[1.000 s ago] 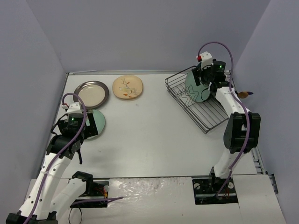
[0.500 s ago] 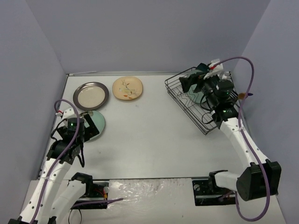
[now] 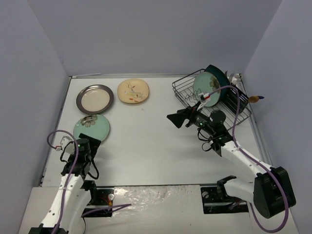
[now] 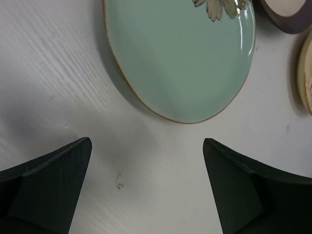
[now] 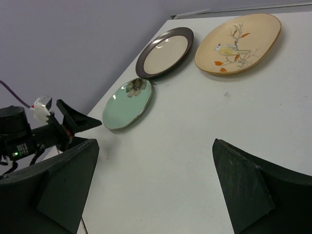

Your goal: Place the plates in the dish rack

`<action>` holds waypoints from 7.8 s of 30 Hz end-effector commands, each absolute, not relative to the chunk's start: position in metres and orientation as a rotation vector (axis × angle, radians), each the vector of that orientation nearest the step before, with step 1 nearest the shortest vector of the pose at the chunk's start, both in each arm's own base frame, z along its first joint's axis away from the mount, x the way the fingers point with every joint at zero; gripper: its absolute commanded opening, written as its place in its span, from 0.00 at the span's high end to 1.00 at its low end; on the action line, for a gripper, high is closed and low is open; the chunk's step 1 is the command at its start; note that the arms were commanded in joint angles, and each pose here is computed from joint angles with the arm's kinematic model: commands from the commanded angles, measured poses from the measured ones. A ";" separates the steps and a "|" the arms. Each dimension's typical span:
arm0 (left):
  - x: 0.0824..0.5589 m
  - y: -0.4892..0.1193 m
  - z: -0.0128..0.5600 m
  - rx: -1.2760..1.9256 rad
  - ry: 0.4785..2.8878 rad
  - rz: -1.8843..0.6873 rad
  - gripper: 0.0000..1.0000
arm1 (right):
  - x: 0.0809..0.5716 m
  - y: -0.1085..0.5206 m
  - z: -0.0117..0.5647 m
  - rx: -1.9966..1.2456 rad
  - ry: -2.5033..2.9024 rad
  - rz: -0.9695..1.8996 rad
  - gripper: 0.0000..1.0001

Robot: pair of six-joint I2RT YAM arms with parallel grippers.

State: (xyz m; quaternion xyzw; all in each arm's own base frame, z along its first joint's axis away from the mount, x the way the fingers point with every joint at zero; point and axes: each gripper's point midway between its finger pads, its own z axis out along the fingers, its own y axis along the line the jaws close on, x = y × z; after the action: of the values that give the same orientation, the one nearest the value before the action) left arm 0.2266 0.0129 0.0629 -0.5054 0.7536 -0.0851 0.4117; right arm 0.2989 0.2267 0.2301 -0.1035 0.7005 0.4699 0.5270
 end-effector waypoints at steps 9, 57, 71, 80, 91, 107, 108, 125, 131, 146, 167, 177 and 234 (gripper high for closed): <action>0.274 0.041 0.072 -1.517 1.500 -0.434 0.20 | 0.263 0.244 0.273 -0.388 1.478 1.227 0.00; 0.264 -0.010 0.122 -1.250 1.660 -0.748 1.00 | 0.274 0.280 0.243 -0.328 1.691 1.289 0.00; 0.267 -0.077 0.226 -0.656 1.734 -1.063 1.00 | 0.292 0.335 0.204 -0.308 1.874 1.356 0.00; 0.258 -0.100 0.271 -0.404 1.705 -1.160 1.00 | 0.306 0.359 0.194 -0.303 1.907 1.406 0.00; 0.252 -0.113 0.277 -0.304 1.705 -1.191 1.00 | 0.304 0.388 0.204 -0.343 1.871 1.533 0.11; 0.262 -0.111 0.234 -0.373 1.797 -1.164 1.00 | 0.298 0.363 0.228 -0.370 1.810 1.437 1.00; 0.262 -0.110 0.232 -0.378 1.804 -1.156 1.00 | 0.298 0.361 0.230 -0.372 1.806 1.425 1.00; 0.265 -0.047 0.211 -0.375 2.214 -0.543 0.04 | 0.375 0.203 0.325 -0.416 1.680 0.459 1.00; 0.269 -0.013 0.201 -0.401 2.304 -0.277 0.03 | 0.395 0.136 0.377 -0.420 1.551 -0.013 1.00; 0.264 0.016 0.181 -0.433 2.276 -0.076 0.03 | 0.482 0.053 0.362 -0.630 1.506 -0.270 1.00; 0.263 0.019 0.176 -0.454 2.294 -0.067 0.03 | 0.525 0.025 0.285 -0.521 1.605 -0.176 1.00; 0.264 0.018 0.177 -0.450 2.291 -0.076 0.03 | 0.507 0.010 0.328 -0.427 1.493 -0.233 1.00; 0.264 0.018 0.177 -0.450 2.283 -0.088 0.03 | 0.524 0.028 0.236 -0.494 1.643 -0.016 0.75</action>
State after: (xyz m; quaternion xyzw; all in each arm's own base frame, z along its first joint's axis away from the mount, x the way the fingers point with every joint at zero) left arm 0.2568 0.0143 0.1651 -0.1841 0.9096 -0.0350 0.3708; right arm 0.5078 0.0232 0.1672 -0.2126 0.7889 0.0083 0.5766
